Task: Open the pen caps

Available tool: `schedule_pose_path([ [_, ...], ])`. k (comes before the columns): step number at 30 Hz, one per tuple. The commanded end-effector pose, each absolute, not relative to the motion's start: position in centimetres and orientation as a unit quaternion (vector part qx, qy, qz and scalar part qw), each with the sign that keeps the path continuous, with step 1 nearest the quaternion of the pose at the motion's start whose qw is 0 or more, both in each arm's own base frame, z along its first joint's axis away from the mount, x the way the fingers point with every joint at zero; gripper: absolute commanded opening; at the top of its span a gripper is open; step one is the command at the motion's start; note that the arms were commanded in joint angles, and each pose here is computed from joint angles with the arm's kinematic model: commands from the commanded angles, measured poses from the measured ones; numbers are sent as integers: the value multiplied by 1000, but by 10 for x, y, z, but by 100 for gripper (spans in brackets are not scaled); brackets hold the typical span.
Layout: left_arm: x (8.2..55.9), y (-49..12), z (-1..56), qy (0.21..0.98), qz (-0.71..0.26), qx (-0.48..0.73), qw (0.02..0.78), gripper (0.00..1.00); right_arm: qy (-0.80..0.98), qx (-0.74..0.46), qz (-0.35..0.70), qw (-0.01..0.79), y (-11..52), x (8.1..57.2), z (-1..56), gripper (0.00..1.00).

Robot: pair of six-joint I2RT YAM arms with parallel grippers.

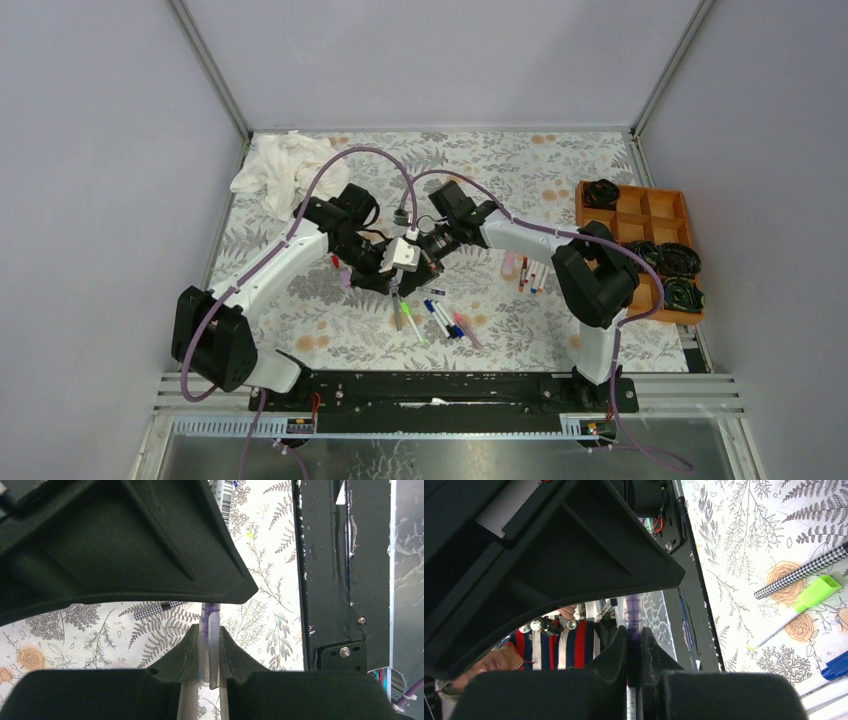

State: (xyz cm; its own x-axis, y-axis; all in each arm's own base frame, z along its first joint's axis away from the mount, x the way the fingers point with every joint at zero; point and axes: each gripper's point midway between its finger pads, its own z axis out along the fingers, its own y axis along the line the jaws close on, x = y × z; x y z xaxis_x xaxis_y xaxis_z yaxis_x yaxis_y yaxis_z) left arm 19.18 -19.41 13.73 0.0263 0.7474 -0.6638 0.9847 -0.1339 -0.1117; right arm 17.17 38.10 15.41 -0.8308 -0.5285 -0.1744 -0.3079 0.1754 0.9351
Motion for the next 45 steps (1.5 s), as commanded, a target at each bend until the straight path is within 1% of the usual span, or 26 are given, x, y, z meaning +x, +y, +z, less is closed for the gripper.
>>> schedule_pose_path([
  [1,206,-179,139,628,-249,712,195,0,-788,265,-549,93,363,160,158,0],
  [6,221,-155,143,635,-217,715,196,0,-822,239,-509,87,338,159,138,0],
  [10,246,-128,143,656,-189,703,201,0,-839,226,-488,81,329,159,127,0],
  [14,257,-122,139,669,-194,684,215,0,-853,212,-473,61,325,169,124,0],
  [16,261,-126,130,673,-197,676,226,0,-854,205,-477,41,324,178,129,0],
  [18,264,-129,119,683,-201,663,233,0,-872,190,-451,16,317,192,125,0],
  [19,270,-131,115,691,-197,652,243,0,-885,179,-429,-3,311,202,121,0],
  [22,292,-137,99,721,-192,610,266,1,-940,103,-312,-93,270,248,101,0],
  [24,304,-140,86,739,-191,587,270,7,-958,34,-242,-151,233,276,93,0],
  [25,308,-139,76,750,-189,576,265,8,-961,0,-207,-181,212,289,93,0],
  [26,313,-138,71,756,-183,570,265,9,-964,-23,-174,-200,196,296,89,0],
  [29,325,-132,47,778,-162,549,257,16,-957,-77,-92,-264,155,314,89,0],
  [32,331,-128,34,792,-150,536,251,22,-946,-112,-40,-302,131,323,86,0],
  [35,333,-128,29,800,-149,527,244,27,-940,-130,0,-315,116,331,77,0],
  [39,334,-128,34,800,-150,525,248,42,-940,-139,42,-307,107,337,61,0],
  [45,333,-135,67,789,-162,528,269,54,-941,-139,60,-303,104,342,49,0],
])
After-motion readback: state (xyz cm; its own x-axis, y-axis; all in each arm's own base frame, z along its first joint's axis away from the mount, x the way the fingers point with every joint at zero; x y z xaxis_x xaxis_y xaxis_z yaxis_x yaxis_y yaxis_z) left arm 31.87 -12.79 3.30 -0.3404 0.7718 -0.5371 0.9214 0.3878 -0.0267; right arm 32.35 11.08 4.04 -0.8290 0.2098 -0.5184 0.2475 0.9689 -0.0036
